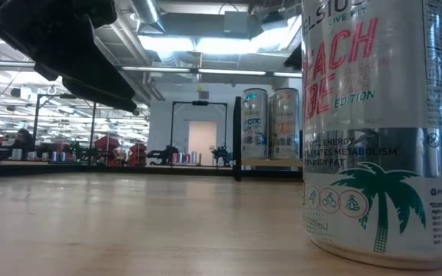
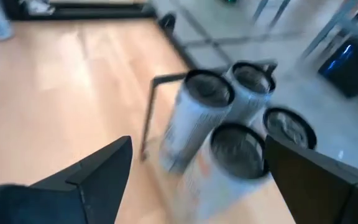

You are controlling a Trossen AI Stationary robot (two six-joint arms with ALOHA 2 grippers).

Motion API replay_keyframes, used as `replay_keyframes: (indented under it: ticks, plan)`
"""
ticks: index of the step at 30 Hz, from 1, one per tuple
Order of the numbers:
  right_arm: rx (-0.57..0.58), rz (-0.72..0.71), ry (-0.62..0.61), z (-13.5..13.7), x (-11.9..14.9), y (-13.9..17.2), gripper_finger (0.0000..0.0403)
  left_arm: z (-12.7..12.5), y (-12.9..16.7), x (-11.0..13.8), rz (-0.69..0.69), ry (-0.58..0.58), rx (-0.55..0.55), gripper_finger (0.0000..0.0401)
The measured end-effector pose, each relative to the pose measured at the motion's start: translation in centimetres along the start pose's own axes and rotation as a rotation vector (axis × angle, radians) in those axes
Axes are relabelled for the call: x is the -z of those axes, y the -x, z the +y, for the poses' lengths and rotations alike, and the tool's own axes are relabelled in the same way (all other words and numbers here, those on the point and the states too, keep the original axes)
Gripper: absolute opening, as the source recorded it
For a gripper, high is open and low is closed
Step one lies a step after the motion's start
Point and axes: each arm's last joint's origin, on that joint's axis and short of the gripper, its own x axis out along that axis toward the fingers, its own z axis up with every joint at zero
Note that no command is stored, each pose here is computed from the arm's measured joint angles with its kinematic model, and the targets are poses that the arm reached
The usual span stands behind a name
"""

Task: Place canned beverage on shelf
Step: Put the top blue soda can on the shelf

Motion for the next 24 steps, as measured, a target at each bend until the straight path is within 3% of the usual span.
replay_keyframes:
  ticks: [7, 14, 18, 22, 24]
  plan:
    - [-0.108, 0.275, -0.1, 1.3, -2.6, 6.2, 0.0348, 0.0, 0.0, 0.0, -0.001, 0.01, 0.001, 0.0291]
    - [-0.183, 0.655, -0.283, 2.7, -0.5, 10.2, 0.0348, 0.0, 0.0, 0.0, -0.002, 0.011, 0.002, 0.0291]
    - [-0.096, 0.804, -0.315, 2.9, 1.2, 11.1, 0.0348, 0.0, 0.0, 0.0, -0.002, 0.011, 0.002, 0.0291]
    - [0.084, 0.831, -0.299, 2.3, 2.2, 11.4, 0.0348, 0.0, 0.0, 0.0, -0.002, 0.011, 0.002, 0.0291]
    - [0.094, 0.819, -0.309, 2.3, 2.5, 11.2, 0.0348, 0.0, 0.0, 0.0, -0.002, 0.011, 0.002, 0.0291]
